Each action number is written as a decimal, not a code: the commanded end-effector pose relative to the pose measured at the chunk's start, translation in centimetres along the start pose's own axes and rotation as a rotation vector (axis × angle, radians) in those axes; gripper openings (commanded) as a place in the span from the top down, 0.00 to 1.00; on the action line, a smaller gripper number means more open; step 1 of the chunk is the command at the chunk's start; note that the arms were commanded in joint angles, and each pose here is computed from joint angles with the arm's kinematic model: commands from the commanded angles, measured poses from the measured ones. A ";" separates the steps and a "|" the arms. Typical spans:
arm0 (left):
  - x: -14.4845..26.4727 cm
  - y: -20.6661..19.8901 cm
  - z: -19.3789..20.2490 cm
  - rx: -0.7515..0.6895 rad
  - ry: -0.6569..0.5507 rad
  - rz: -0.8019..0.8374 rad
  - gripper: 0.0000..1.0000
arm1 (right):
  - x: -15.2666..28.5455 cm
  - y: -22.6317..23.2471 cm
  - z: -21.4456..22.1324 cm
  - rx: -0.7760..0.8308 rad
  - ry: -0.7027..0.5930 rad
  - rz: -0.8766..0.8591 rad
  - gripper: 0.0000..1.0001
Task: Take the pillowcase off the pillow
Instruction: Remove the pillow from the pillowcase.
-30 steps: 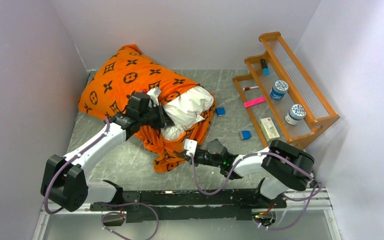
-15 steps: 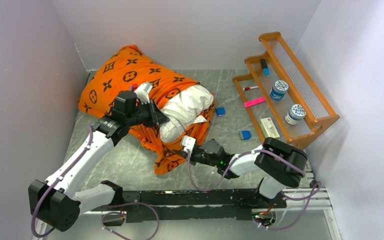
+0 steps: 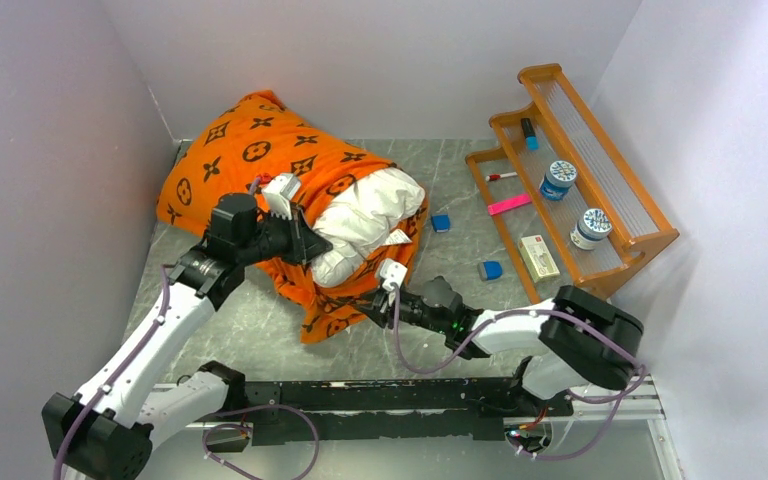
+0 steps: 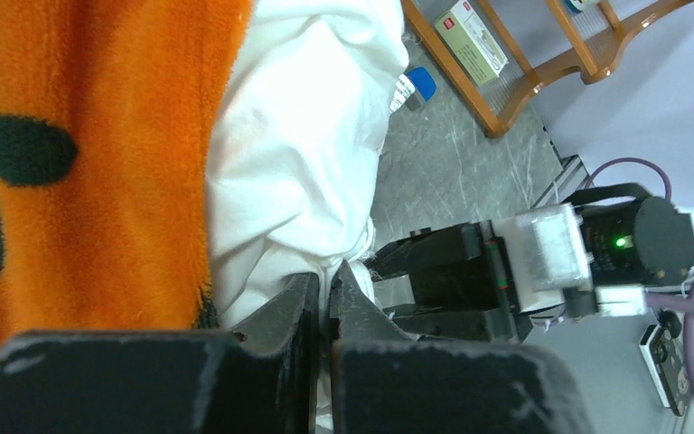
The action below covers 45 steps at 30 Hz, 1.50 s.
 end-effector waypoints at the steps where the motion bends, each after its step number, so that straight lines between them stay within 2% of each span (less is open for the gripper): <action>1: 1.2 -1.8 -1.9 -0.152 -0.134 0.125 0.95 | 0.9 -0.2 -2.8 -0.095 -0.056 0.022 0.60; 4: 1.1 -1.4 -1.6 -0.151 -0.137 0.118 0.95 | 1.5 -0.7 -4.2 -0.153 -0.080 0.076 0.48; 8: 1.2 -1.6 -1.5 -0.156 -0.140 0.143 0.95 | 2.4 -1.2 -5.1 -0.264 -0.117 0.168 0.39; 15: 1.2 -2.0 -1.1 -0.157 -0.129 0.203 0.95 | 2.7 -2.8 -4.1 -0.534 -0.132 0.445 0.34; 22: 1.1 -2.1 -0.6 -0.146 -0.114 0.235 0.95 | 0.6 -2.5 -4.8 -0.686 -0.185 0.410 0.32; 28: 1.1 -2.3 -0.4 -0.142 -0.104 0.262 0.95 | -0.4 -2.8 -4.8 -0.769 -0.228 0.415 0.31; 35: 1.3 -1.8 -0.3 -0.157 -0.098 0.227 0.95 | -0.9 -2.5 -6.4 -0.785 -0.303 0.322 0.31; 38: 1.2 -1.9 -0.1 -0.149 -0.090 0.240 0.95 | -0.9 -2.8 -6.3 -0.791 -0.305 0.351 0.31; 42: 1.7 -2.5 -0.4 -0.162 -0.080 0.253 0.95 | -1.2 -3.6 -5.2 -0.782 -0.275 0.426 0.38; 45: 2.5 -3.1 -0.8 -0.187 -0.092 0.240 0.95 | -1.7 -3.9 -4.2 -0.782 -0.260 0.433 0.50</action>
Point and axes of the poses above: each gripper's point midway between its finger pads, its own x axis back along the fingers, its own y axis along the line the jaws close on, z = x × y, the point moved 8 cm from there along x, back along the fingers, and after that the axes turned 13 degrees about x, right-handed, at the moved point
